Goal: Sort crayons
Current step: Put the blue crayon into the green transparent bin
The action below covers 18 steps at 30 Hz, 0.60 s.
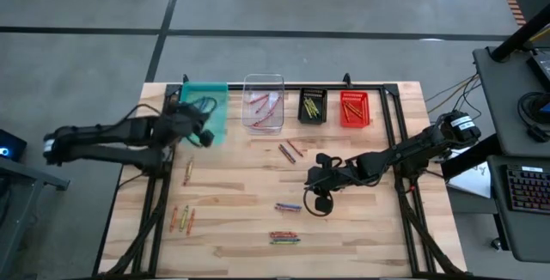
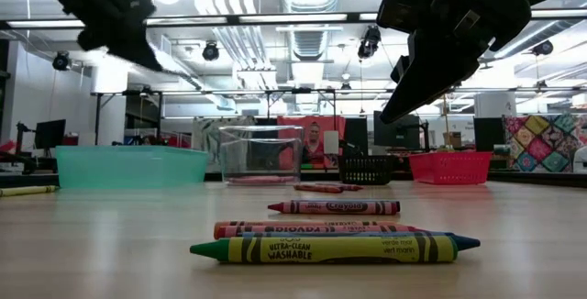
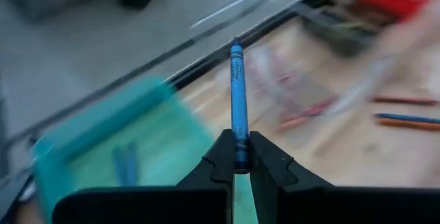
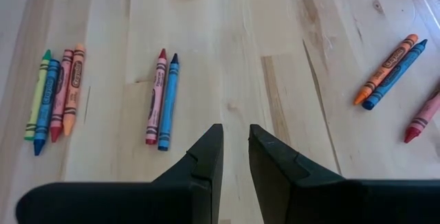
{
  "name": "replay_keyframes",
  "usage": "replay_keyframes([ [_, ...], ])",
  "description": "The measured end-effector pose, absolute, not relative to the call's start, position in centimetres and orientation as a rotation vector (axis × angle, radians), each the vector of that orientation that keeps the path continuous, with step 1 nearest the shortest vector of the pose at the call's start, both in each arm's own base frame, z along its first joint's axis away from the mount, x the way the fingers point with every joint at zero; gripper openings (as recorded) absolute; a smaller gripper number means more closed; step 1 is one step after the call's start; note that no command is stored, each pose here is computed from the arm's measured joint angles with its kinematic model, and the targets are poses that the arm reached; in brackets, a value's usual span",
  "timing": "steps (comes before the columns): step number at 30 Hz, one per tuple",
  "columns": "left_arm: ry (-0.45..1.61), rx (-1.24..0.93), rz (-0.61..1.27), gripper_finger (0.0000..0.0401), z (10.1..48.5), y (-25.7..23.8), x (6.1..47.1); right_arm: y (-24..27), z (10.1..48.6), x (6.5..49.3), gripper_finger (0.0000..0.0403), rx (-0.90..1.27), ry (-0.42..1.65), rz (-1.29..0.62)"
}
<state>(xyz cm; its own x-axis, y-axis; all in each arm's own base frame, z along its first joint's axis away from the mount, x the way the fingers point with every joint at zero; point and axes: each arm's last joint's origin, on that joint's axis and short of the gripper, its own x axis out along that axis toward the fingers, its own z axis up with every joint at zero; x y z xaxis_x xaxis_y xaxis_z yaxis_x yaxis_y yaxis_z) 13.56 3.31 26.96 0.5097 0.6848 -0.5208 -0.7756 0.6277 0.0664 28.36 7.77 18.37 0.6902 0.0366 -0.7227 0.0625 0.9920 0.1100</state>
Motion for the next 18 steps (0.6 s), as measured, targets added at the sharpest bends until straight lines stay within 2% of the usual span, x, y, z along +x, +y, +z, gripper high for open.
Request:
replay_keyframes([
  [10,0.8,-0.334,1.077,0.0,24.6,10.1,12.6,7.7,18.4,28.4,0.0059,0.125,0.809,-0.015],
  [18,1.005,-0.371,1.065,0.0,21.8,13.4,13.1,7.7,18.4,28.4,0.0059,0.125,0.809,-0.015],
])
